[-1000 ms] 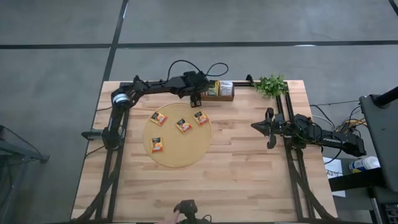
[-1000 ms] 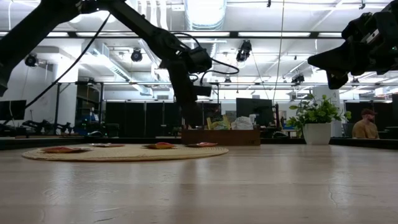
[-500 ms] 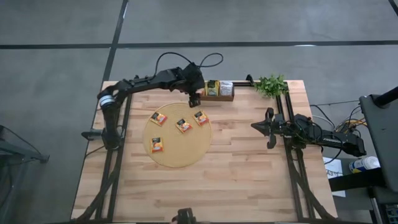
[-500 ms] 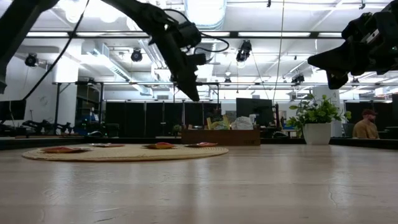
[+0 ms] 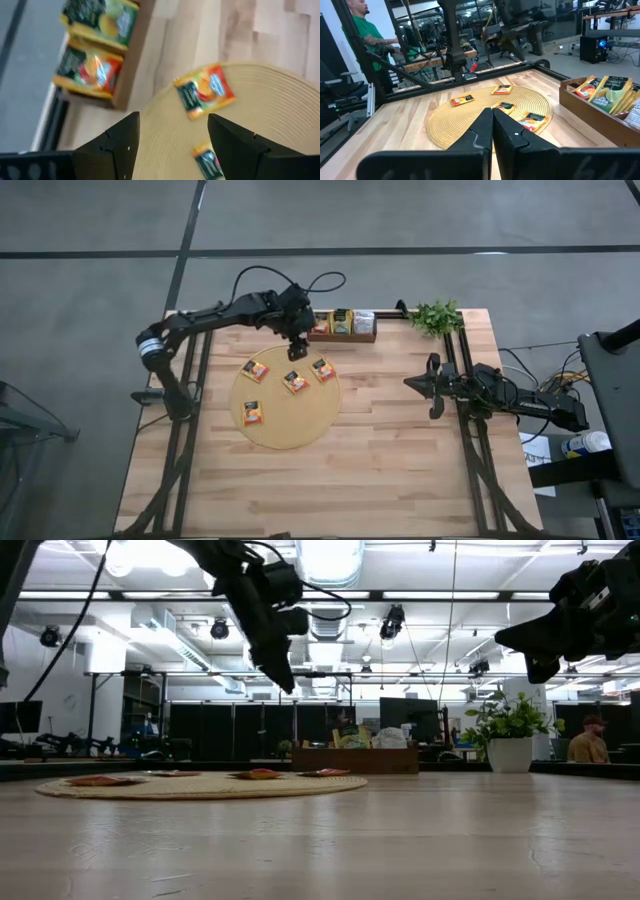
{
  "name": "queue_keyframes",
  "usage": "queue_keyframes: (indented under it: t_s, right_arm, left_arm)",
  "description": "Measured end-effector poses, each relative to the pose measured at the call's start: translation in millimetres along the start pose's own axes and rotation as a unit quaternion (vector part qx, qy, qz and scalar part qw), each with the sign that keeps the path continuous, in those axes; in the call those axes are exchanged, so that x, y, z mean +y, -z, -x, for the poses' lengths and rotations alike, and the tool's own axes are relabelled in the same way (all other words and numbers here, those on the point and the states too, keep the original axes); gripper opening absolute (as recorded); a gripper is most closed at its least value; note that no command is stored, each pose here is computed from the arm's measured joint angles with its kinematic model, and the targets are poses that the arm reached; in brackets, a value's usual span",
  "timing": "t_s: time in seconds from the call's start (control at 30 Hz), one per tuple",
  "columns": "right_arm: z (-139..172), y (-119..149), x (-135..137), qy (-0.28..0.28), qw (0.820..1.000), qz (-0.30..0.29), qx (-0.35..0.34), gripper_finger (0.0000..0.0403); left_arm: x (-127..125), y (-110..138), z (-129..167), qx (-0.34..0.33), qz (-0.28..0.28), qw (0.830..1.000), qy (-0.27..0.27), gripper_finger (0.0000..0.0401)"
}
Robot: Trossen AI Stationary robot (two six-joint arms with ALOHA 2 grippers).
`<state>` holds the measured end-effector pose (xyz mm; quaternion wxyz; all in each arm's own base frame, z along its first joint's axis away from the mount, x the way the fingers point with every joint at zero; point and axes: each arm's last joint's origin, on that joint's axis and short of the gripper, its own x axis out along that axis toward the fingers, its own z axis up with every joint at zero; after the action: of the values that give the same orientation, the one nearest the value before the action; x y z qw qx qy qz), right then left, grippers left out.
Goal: Pick & Place Tea
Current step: Put the orange tea bag into the left section of the wooden organizer
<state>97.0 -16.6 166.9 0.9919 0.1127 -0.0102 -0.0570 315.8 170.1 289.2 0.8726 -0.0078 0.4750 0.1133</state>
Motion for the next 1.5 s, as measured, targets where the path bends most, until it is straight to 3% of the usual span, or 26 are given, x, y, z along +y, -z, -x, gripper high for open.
queue_keyframes:
  t_s: [0.37,0.53,0.77,1.2,1.5]
  right_arm:
    - [0.0,0.0,0.0,0.000,1.000,0.000,0.000,0.0009]
    - [-0.1,0.1,-0.1,0.000,1.000,0.000,0.000,0.0009]
    - [-0.1,0.1,-0.1,0.001,1.000,0.000,0.001,0.0009]
    - [-0.1,0.2,-0.1,0.000,1.000,0.000,0.001,0.0009]
    - [-0.1,0.1,-0.1,0.001,1.000,0.000,0.001,0.0009]
  left_arm:
    - [-36.4,41.8,32.5,-0.006,0.031,0.999,0.027,0.0227]
    - [-63.0,52.9,34.9,-0.013,0.012,1.000,0.021,0.0227]
    - [-89.4,59.4,7.0,-0.010,0.023,0.999,0.023,0.0227]
    - [-94.6,72.1,-60.3,0.051,0.047,0.997,0.023,0.0227]
    - [-96.2,79.3,-85.3,0.089,0.060,0.994,0.016,0.0227]
